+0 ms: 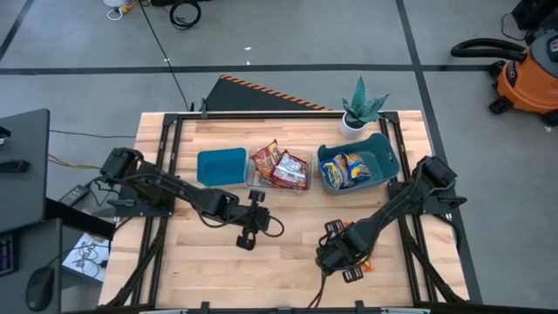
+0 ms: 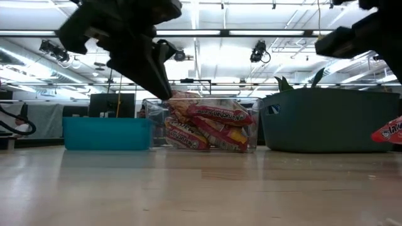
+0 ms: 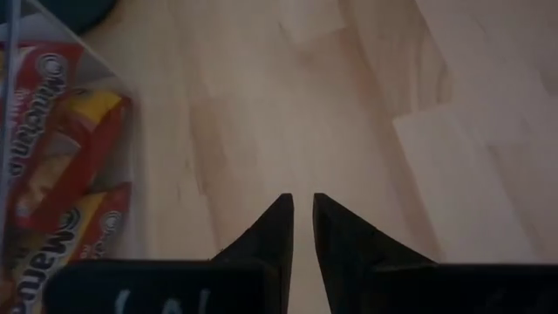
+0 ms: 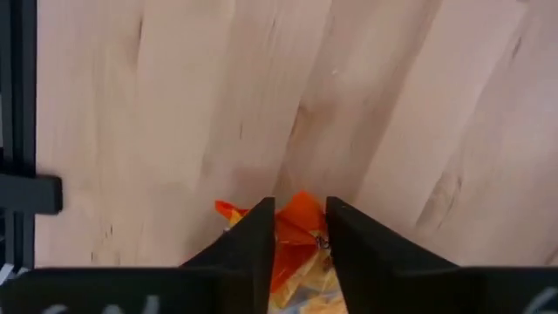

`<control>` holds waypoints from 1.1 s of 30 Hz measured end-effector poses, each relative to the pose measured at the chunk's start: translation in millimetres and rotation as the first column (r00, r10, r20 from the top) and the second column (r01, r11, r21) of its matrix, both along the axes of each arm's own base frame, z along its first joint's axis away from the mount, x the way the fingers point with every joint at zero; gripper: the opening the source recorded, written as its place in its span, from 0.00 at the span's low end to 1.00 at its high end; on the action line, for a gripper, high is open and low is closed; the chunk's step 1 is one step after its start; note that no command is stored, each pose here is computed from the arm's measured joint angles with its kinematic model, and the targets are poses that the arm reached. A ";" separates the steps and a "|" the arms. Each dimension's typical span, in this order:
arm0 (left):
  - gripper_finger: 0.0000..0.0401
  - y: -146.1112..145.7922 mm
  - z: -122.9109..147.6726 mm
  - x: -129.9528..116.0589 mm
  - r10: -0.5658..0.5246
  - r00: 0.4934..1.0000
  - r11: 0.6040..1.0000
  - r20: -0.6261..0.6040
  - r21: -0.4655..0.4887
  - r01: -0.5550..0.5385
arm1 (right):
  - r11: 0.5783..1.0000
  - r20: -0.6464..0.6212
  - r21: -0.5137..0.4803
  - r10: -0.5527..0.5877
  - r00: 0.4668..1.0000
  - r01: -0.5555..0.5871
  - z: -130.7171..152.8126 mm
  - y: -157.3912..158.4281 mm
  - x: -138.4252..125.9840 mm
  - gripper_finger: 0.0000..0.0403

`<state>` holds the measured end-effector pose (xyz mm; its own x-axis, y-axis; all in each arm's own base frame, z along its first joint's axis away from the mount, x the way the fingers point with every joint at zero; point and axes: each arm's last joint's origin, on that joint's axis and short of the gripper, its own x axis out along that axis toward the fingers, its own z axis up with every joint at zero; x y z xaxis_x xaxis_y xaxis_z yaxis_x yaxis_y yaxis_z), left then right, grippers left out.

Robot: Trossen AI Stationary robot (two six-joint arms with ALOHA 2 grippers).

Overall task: Sort Maruchan noodles
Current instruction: Put the orange noodle pack into the left blue bin

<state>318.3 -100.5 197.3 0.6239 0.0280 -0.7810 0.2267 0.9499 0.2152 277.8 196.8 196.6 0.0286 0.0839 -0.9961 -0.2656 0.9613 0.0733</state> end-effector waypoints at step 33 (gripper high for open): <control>0.60 18.4 5.9 50.6 -0.013 0.918 0.985 0.397 -0.154 0.081 | 1.000 0.483 -0.017 -0.010 0.875 0.021 116.8 -70.6 7.7 0.02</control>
<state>368.9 -82.1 203.1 0.8787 -0.1158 -0.4631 0.2009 0.9697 0.1389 285.5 126.3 313.3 0.5081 0.0582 -0.8594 -0.2477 0.9654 -0.0811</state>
